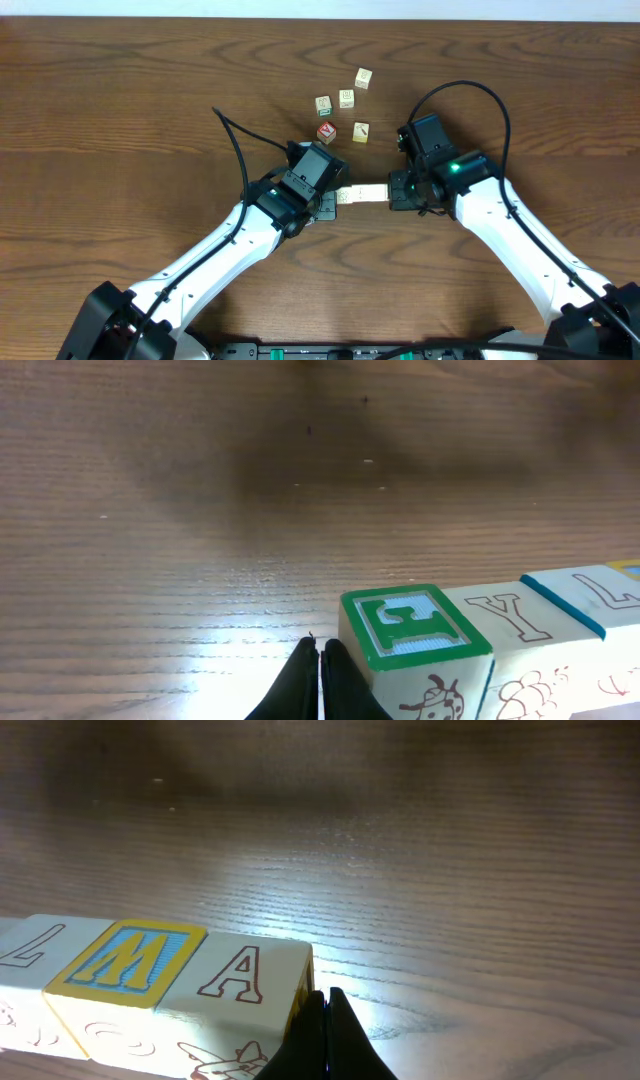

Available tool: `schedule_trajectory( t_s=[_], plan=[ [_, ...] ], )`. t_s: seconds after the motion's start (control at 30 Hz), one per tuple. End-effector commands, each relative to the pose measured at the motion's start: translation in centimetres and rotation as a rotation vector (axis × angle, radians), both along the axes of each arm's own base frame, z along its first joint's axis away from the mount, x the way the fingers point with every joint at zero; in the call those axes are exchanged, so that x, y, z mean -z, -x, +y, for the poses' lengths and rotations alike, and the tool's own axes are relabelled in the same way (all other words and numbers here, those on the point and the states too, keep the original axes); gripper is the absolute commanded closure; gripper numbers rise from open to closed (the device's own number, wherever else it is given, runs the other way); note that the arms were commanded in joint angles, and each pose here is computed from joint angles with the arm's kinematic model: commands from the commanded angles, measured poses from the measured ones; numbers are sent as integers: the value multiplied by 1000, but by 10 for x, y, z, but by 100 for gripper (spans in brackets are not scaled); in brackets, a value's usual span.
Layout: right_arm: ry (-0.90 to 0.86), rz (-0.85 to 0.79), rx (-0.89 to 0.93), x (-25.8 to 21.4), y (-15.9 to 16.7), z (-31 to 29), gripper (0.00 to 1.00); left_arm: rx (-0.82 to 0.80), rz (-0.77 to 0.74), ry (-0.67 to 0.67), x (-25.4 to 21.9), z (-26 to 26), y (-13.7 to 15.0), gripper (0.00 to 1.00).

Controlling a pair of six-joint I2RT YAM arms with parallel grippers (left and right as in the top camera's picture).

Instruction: Lift 5 blocks

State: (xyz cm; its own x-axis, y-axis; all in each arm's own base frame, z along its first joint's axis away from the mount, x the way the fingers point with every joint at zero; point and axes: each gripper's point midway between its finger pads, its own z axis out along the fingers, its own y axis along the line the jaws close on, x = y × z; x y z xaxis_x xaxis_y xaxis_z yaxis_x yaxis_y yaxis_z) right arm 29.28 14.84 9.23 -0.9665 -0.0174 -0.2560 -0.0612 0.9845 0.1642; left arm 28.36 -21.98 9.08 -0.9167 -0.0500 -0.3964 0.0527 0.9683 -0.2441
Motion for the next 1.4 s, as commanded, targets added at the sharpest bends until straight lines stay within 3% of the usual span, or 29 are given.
schedule_trajectory(
  t_s=[0.0, 0.37, 1.37],
  plan=[
    [-440, 184, -265, -25, 51, 99, 99, 209, 48, 308, -40, -84, 29, 93],
    [-433, 207, -259, -13, 48, 101, 99, 204, 73, 291, -29, -85, 29, 93],
    [-614, 223, -324, -35, 53, 127, 99, 239, 41, 370, -41, -101, 24, 92]
  ],
)
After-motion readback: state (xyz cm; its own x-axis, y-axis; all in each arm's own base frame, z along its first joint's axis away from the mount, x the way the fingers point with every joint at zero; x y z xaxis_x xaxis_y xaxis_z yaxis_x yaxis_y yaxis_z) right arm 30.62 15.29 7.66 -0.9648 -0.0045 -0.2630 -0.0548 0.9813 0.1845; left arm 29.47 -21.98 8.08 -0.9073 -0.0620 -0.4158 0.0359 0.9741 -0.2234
